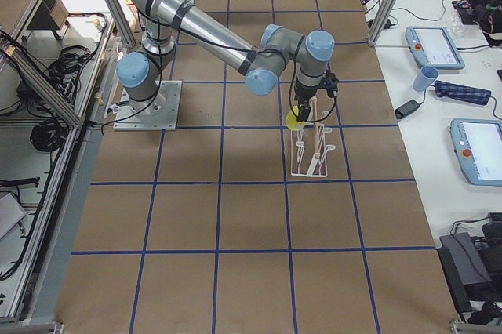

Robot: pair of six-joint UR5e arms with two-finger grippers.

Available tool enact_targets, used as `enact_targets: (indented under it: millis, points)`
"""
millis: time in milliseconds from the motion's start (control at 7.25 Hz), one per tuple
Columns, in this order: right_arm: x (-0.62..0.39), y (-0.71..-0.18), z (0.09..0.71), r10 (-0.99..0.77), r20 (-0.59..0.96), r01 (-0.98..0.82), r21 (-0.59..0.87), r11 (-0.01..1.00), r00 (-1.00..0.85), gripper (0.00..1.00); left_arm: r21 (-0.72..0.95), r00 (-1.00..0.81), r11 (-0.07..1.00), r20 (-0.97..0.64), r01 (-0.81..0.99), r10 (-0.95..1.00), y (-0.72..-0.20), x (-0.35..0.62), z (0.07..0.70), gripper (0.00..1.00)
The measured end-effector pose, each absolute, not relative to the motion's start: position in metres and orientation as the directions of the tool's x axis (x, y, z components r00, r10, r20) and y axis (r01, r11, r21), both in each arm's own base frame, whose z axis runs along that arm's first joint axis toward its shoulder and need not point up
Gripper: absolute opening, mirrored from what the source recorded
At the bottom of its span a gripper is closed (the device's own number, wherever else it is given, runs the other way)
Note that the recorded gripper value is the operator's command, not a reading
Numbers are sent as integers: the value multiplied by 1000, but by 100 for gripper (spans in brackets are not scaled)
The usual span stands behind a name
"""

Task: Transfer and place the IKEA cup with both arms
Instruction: 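Close the right gripper on the yellow cup's rim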

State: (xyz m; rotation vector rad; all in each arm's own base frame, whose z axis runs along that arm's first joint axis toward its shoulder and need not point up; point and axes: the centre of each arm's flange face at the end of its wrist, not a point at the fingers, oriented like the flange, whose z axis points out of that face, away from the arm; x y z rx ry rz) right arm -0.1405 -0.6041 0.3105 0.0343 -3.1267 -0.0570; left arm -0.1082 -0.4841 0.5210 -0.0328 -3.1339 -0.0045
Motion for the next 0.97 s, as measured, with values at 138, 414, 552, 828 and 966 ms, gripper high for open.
enact_targets:
  millis: [138, 414, 552, 828, 966]
  points:
    - [-141, -604, 310, -23, 20, -23, 38, 999, -1000, 100, 3, -1000, 1000, 7, 21, 21, -484, -108, 521, 100]
    - [-142, -604, 307, -24, 22, -23, 40, 999, -999, 100, 3, -1000, 1000, 7, 21, 21, -484, -108, 521, 100]
    - [-143, -606, 301, -24, 19, -23, 43, 999, -1000, 100, 3, -1000, 1000, 7, 21, 21, -484, -108, 521, 100]
    - [-144, -609, 291, -24, 14, -23, 49, 999, -1000, 91, 3, -1000, 1000, 7, 20, 20, -484, -108, 521, 100]
    - [-144, -610, 289, -23, 12, -23, 49, 999, -1000, 74, 4, -1000, 1000, 7, 20, 20, -484, -108, 520, 100]
